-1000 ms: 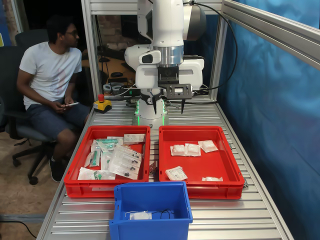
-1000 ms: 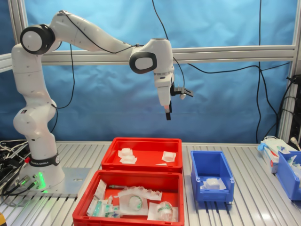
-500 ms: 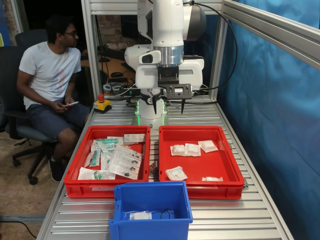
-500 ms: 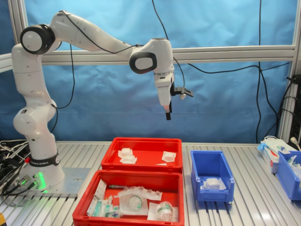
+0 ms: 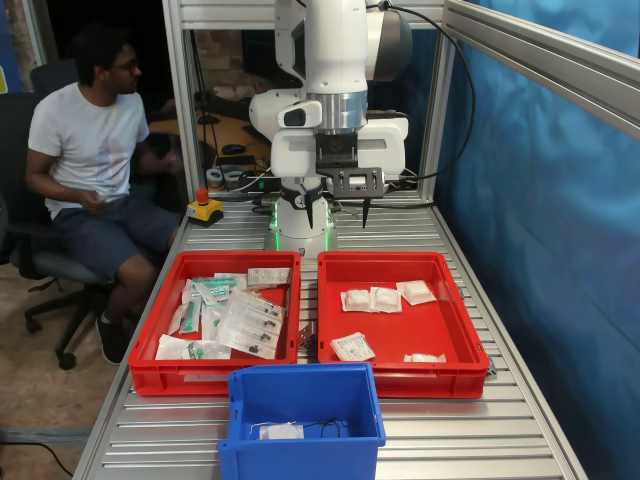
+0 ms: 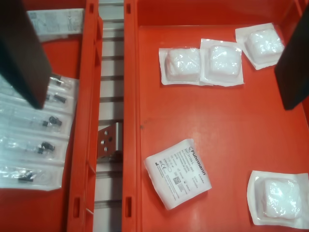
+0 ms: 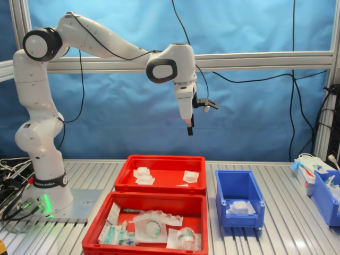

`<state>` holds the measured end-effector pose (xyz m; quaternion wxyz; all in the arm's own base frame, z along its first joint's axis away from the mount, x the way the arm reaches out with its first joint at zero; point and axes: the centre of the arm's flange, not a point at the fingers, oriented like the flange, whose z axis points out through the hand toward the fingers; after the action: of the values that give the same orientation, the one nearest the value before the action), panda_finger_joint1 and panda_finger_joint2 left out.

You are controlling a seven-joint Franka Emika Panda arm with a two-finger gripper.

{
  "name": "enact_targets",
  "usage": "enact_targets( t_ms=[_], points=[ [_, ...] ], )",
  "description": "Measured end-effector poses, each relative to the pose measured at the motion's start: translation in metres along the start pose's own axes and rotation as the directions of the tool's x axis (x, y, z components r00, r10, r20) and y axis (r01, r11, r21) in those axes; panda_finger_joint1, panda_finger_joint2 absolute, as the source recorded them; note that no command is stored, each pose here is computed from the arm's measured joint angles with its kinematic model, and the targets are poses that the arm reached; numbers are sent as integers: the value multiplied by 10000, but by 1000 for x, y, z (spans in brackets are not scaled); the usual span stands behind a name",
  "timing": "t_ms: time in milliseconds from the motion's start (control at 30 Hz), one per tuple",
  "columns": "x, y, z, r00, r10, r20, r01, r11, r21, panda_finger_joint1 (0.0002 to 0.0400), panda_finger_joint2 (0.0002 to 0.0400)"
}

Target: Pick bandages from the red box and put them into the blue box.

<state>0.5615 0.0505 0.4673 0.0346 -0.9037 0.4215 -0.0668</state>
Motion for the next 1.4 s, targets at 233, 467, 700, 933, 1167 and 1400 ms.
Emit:
enact_targets(
  t_ms=[233, 467, 700, 933, 1167, 1400],
  points=[
    [0, 0, 0, 10000, 0, 0, 0, 10000, 0, 400, 400],
    [0, 0, 0, 10000, 0, 0, 0, 10000, 0, 400, 400],
    [0, 0, 0, 10000, 0, 0, 0, 10000, 0, 400, 400],
    [0, 0, 0, 10000, 0, 0, 0, 10000, 0, 400, 400],
    [0, 0, 0, 10000, 0, 0, 0, 10000, 0, 400, 400],
    [1, -2, 1, 10000, 0, -83, 1, 9999, 122, 400, 400]
  ],
)
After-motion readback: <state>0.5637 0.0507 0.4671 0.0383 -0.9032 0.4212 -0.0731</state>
